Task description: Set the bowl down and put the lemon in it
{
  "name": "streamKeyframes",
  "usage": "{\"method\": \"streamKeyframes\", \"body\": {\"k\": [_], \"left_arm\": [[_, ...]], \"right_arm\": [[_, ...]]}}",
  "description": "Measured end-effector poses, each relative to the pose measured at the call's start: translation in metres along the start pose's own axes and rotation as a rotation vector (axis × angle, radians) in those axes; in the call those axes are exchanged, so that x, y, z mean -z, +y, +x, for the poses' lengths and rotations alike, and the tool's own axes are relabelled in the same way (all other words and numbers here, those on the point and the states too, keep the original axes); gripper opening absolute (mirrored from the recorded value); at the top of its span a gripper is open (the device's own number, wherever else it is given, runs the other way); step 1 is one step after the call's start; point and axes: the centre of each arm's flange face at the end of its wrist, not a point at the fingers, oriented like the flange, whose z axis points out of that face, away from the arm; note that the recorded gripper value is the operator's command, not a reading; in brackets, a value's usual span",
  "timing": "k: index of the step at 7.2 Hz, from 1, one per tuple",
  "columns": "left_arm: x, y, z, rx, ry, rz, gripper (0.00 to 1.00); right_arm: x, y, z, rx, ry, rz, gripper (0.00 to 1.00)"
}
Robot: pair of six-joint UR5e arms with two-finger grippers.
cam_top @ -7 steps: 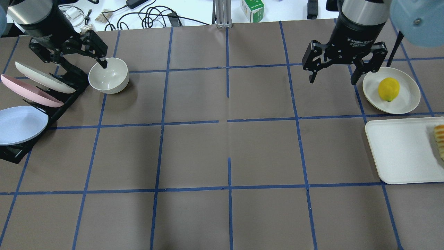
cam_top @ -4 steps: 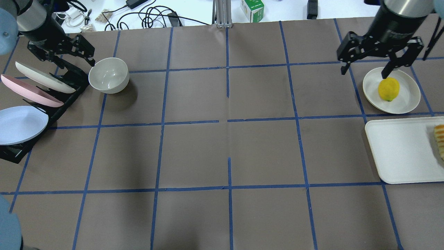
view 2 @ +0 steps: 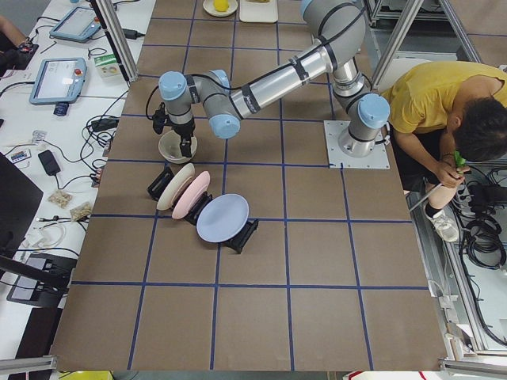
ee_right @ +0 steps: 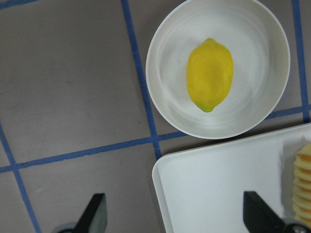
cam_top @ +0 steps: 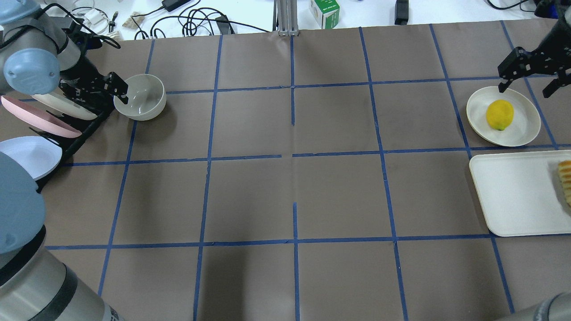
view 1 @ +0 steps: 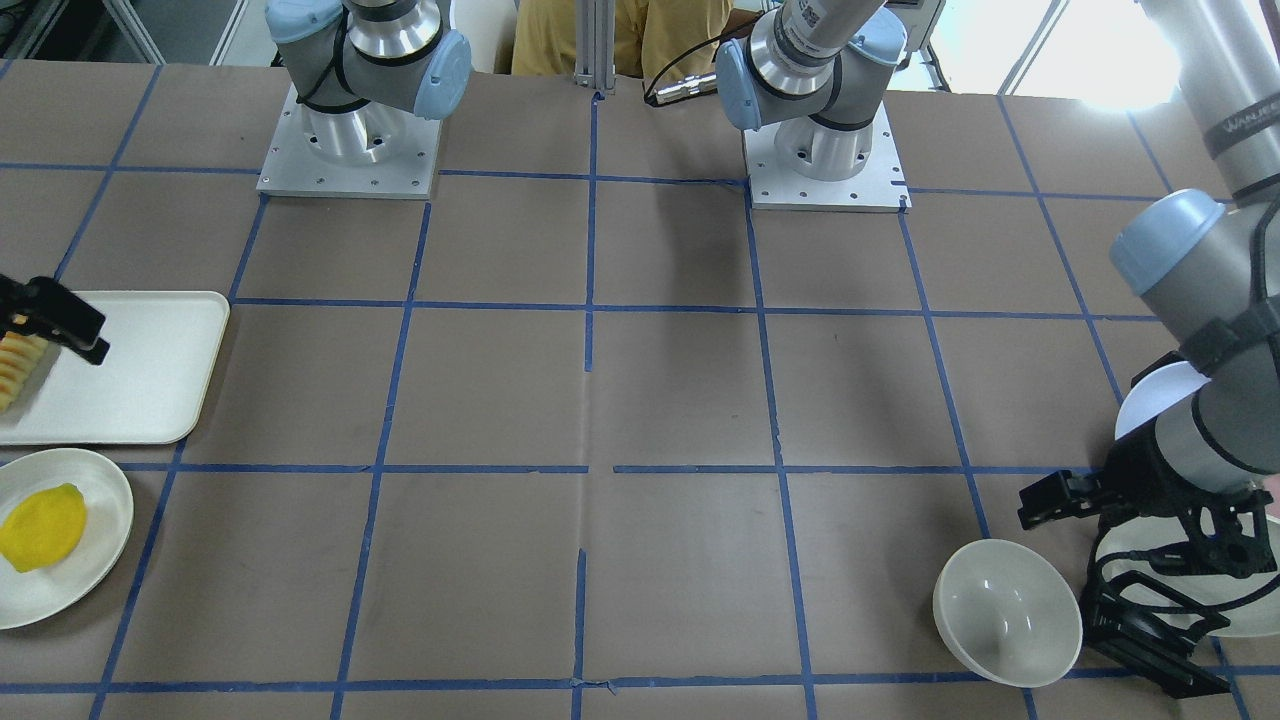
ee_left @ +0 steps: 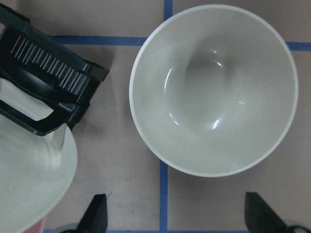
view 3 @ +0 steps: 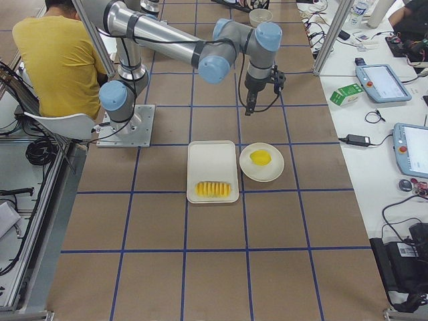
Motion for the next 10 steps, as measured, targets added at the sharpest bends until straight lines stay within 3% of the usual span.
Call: {"method": "streamKeyframes", "body": {"k": [2,4,6,7,8,9,10], "left_arm": [[-0.019,-0.018,-0.007,-0.007,-0.012,0.040,1.00],[-0.035,-0.029,-0.009,-0.007,-0.003,0.040,0.97],[-0.047,-0.033,-0.003,-0.006,0.004,0.030,0.84],[-0.049,-0.034,0.000,-0.009,0.006,0.028,0.67],[-0.052,-0.034,0.002,-0.011,0.006,0.027,0.45],[-0.055,-0.036,0.002,-0.017,0.005,0.030,0.40],[-0.057,-0.037,0.002,-0.023,0.003,0.037,0.22]], "right_arm": [[-0.071,-0.040,0.031,-0.023,-0.005,0.011,1.00],[-0.110,-0.054,0.039,-0.028,-0.012,-0.010,1.00],[-0.134,-0.063,0.042,-0.019,-0.007,-0.011,1.00],[-0.141,-0.066,0.043,-0.016,-0.004,-0.008,1.00],[-0.150,-0.069,0.044,-0.011,-0.006,-0.011,0.75],[-0.156,-0.071,0.044,-0.007,-0.010,-0.010,0.29],[-0.157,-0.074,0.044,-0.005,-0.009,0.002,0.00]]}}
